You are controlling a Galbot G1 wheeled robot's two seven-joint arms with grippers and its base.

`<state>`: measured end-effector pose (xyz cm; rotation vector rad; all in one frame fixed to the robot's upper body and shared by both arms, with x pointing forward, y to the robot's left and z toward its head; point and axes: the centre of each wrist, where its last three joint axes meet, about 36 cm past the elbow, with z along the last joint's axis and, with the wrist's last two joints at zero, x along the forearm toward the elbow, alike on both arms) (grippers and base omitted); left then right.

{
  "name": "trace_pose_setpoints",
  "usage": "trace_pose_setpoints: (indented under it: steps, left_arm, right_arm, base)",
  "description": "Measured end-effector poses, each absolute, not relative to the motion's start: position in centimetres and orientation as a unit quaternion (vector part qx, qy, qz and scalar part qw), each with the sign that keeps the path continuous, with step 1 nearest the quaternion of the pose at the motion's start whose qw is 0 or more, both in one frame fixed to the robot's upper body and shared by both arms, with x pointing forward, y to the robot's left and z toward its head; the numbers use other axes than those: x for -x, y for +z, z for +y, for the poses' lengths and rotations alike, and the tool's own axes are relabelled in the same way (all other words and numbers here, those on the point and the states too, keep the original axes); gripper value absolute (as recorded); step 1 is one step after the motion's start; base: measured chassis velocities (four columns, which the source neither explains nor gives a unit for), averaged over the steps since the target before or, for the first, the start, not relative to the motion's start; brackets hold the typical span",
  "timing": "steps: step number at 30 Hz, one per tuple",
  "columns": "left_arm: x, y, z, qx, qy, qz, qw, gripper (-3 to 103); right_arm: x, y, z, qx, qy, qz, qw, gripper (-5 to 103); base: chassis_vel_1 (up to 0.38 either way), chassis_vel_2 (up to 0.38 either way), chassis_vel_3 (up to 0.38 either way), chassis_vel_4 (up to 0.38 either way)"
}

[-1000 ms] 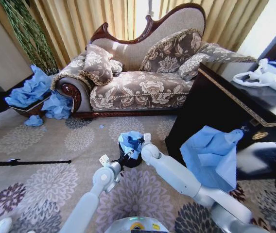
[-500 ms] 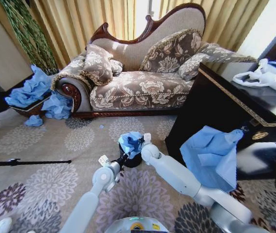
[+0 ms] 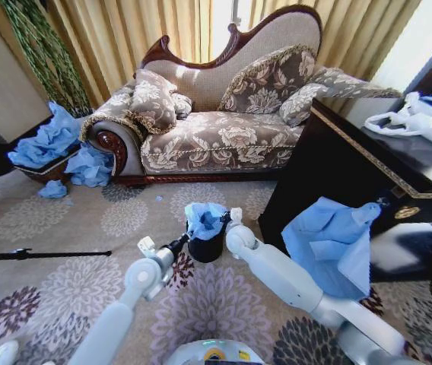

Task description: Place a garbage bag over the trash bin.

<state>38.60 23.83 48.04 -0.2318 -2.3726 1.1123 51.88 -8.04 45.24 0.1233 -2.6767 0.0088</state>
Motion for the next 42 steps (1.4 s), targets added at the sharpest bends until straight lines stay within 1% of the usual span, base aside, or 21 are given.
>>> trace_pose_setpoints:
  steps: [8,13,18,25,28,36,42]
  left_arm:
    - [-37.6,51.0,25.6,0.102,0.393,-0.884,0.233,0]
    - [-36.7,52.8,26.1,0.095,0.39,-0.885,0.235,0]
    - [-36.0,53.3,26.5,0.076,0.38,-0.889,0.245,0]
    - [-36.8,50.0,27.6,0.033,0.375,-0.884,0.278,0]
    - [-37.9,46.9,27.5,0.021,0.375,-0.878,0.297,0]
    - [-38.3,44.6,27.0,0.02,0.379,-0.873,0.308,0]
    - [-39.4,43.0,27.3,0.014,0.378,-0.874,0.304,0]
  right_arm:
    - [-49.5,45.8,-9.8,-0.045,-0.006,-0.969,0.242,0]
    - [-47.8,45.6,-9.9,-0.049,-0.015,-0.965,0.256,0]
    - [-46.9,44.8,-10.3,-0.047,-0.019,-0.963,0.266,0]
    - [-46.3,41.5,-10.1,-0.032,-0.024,-0.956,0.292,0]
    - [-46.3,39.2,-9.8,-0.025,-0.018,-0.953,0.301,0]
    - [-46.2,37.4,-10.3,-0.017,-0.018,-0.949,0.313,0]
    - [-47.7,36.1,-10.4,-0.013,-0.021,-0.951,0.31,0]
  base:
    - [0.0,0.0,0.0,0.0]
    - [0.0,0.0,0.0,0.0]
    - [0.0,0.0,0.0,0.0]
    - [0.0,0.0,0.0,0.0]
    - [0.0,0.0,0.0,0.0]
    - [0.0,0.0,0.0,0.0]
    - [0.0,0.0,0.0,0.0]
